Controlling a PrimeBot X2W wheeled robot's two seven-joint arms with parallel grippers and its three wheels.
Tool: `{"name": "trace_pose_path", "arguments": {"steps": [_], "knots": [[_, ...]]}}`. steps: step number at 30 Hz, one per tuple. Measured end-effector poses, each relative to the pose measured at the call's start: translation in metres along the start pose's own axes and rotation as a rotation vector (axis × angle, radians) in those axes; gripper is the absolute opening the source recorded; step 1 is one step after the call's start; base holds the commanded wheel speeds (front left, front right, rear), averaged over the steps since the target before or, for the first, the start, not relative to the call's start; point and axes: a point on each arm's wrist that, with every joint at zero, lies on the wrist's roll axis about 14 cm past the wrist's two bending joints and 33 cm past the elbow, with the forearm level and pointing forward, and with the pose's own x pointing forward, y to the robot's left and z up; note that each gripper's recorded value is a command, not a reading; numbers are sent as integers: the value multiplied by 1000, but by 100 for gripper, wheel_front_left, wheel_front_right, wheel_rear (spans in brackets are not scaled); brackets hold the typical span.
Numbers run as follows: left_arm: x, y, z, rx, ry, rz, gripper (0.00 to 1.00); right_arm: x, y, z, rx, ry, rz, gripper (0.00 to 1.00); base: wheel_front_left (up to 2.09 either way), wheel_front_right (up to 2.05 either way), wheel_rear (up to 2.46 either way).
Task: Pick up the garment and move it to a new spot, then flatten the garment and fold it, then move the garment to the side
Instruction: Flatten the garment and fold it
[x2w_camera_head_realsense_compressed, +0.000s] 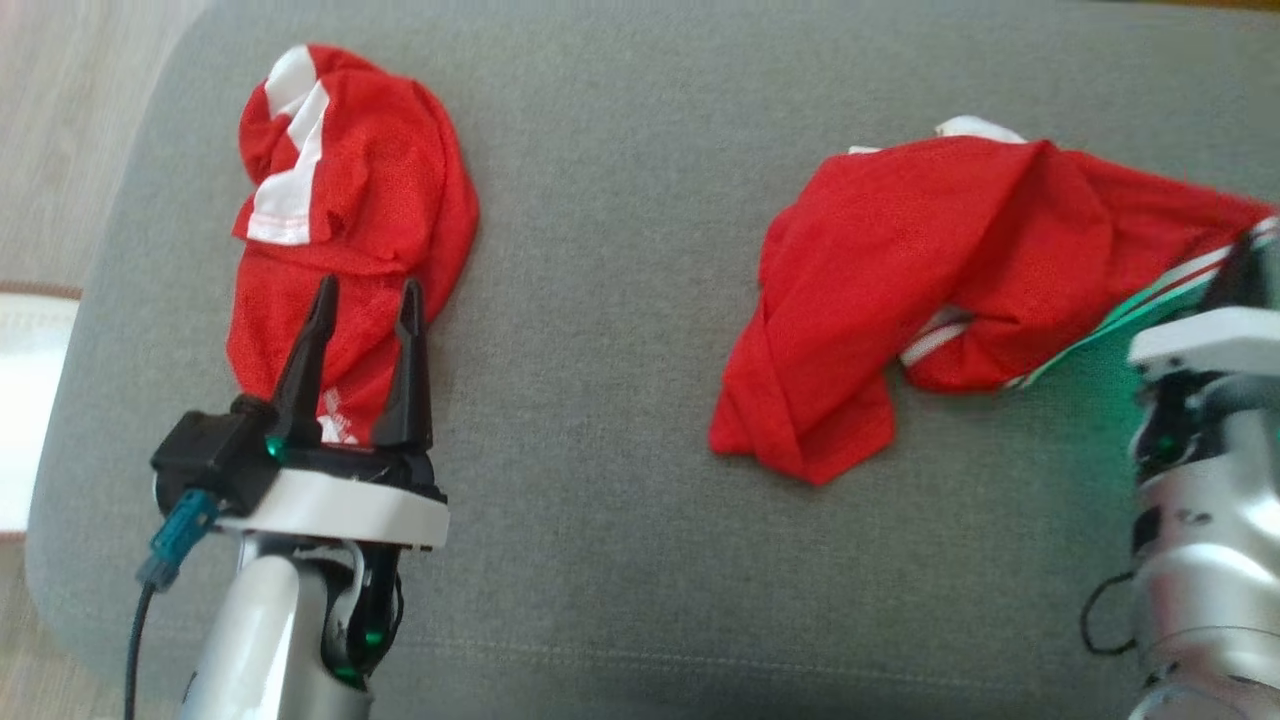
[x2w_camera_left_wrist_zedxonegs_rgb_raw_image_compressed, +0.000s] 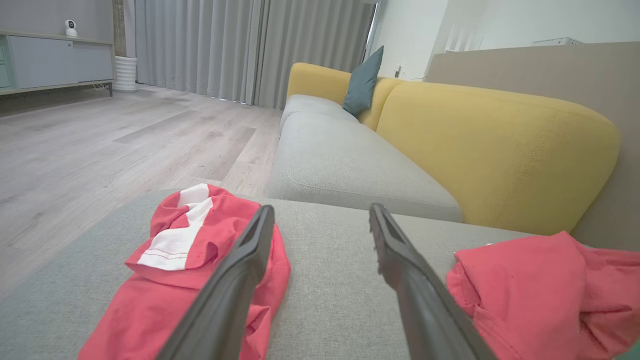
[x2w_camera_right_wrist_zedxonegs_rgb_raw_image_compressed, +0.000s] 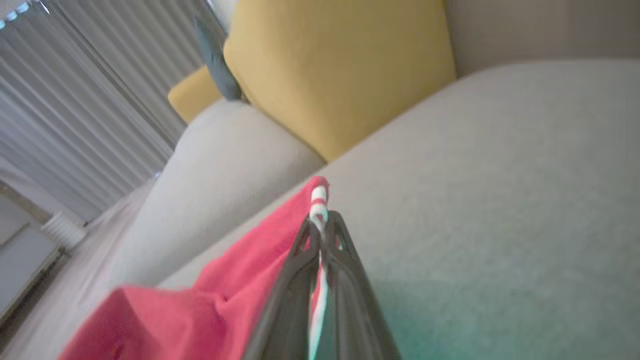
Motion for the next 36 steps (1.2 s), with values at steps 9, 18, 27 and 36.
{"name": "trace_pose_path", "arguments": {"steps": [9, 18, 27, 36], "knots": [[-14, -13, 15, -17, -36, -21, 100, -22, -19, 125, -26, -348, -41, 0, 0, 0, 0], [-34, -24, 28, -50, -67, -25, 100, -66, 31, 264, -131, -674, 44, 0, 0, 0, 0], [-51, -10, 35, -63, -84, 35, 100, -83, 151, 250, -170, -601, 397, 0, 0, 0, 0], [-59, 0, 28, -75, -60, 72, 100, -80, 214, 40, -136, -82, 682, 0, 0, 0, 0]]}}
